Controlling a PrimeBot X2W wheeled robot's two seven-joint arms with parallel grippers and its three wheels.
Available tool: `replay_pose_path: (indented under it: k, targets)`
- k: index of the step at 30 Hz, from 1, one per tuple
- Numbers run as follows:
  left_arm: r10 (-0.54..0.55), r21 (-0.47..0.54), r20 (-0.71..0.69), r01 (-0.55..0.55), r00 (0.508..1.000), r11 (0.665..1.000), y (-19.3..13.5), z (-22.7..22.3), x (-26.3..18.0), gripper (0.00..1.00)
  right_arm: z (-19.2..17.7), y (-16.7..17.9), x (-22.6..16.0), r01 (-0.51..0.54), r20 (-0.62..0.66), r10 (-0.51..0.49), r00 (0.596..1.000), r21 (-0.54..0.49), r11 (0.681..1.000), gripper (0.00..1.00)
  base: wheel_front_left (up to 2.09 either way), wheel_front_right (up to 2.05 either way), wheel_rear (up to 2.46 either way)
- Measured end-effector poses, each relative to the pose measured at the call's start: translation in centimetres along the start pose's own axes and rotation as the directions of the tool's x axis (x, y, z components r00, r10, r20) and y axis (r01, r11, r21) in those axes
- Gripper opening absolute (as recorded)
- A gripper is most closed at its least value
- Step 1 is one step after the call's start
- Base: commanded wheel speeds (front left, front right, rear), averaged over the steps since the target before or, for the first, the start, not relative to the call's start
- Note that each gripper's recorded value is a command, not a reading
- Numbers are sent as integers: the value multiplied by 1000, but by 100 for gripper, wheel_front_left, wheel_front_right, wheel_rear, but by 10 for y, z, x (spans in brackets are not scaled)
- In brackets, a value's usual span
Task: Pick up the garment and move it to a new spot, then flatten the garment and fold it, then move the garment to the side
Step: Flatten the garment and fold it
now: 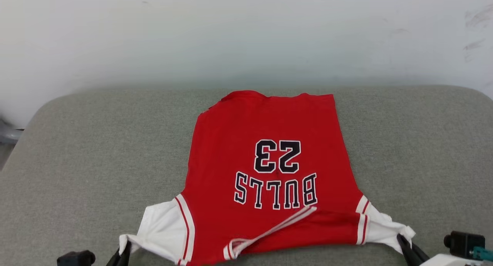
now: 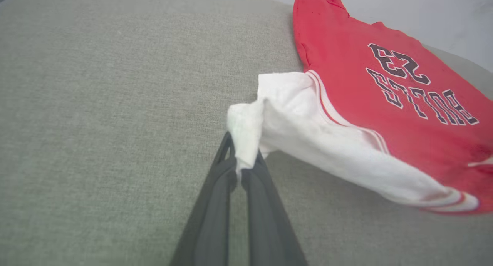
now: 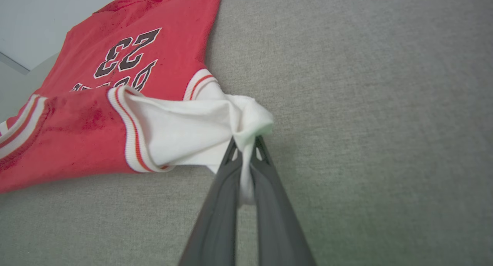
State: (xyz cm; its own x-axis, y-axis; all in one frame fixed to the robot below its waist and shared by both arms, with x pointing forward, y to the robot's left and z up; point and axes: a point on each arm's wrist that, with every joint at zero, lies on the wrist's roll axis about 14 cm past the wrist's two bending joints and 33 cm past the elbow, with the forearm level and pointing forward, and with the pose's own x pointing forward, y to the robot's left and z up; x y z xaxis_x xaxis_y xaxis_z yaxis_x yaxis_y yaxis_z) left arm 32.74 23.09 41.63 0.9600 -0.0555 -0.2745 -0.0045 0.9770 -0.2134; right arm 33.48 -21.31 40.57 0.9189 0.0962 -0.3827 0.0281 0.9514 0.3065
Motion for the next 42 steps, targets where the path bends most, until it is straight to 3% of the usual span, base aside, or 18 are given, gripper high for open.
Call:
replay_pose_path:
  k: [4,5,7,8,9,10,16,24,32,42]
  targets:
    - [14,-34,0,-14,1000,999,-3,-7,-15,0,-14,0,-14,20,-14,-20,1000,30,999,0,0,0,0]
    - [15,-42,2,-15,1000,999,-4,-8,-18,0,-18,0,-17,25,-20,-24,1000,39,999,9,0,0,0]
    - [15,-47,14,-14,1000,999,-6,-6,-21,0,-24,0,-22,34,-31,-33,999,41,999,32,0,0,0]
    - [14,-49,22,-13,1000,999,-8,-5,-21,0,-26,-1,-23,42,-33,-41,999,45,998,50,0,0,0]
    - [11,-47,32,-9,999,999,-10,-2,-22,0,-26,-1,-24,45,-29,-44,999,47,998,88,0,0,0]
    - [6,-46,38,-4,999,999,-12,-1,-22,0,-24,0,-24,44,-25,-43,999,49,998,100,0,0,0]
    - [-11,-43,92,15,996,999,-23,13,-21,0,-11,1,-17,35,-13,-35,999,30,999,100,0,0,0]
    - [-32,-24,178,37,984,999,-36,42,-12,0,63,-2,32,18,57,-18,998,2,1000,100,0,0,0]
    - [-65,-13,250,70,966,997,-50,69,14,0,96,4,111,4,-94,-4,996,1,1000,100,0,0,0]
    - [-57,-12,283,63,957,998,-50,81,45,0,114,35,207,-46,-335,15,942,-85,995,100,0,0,0]
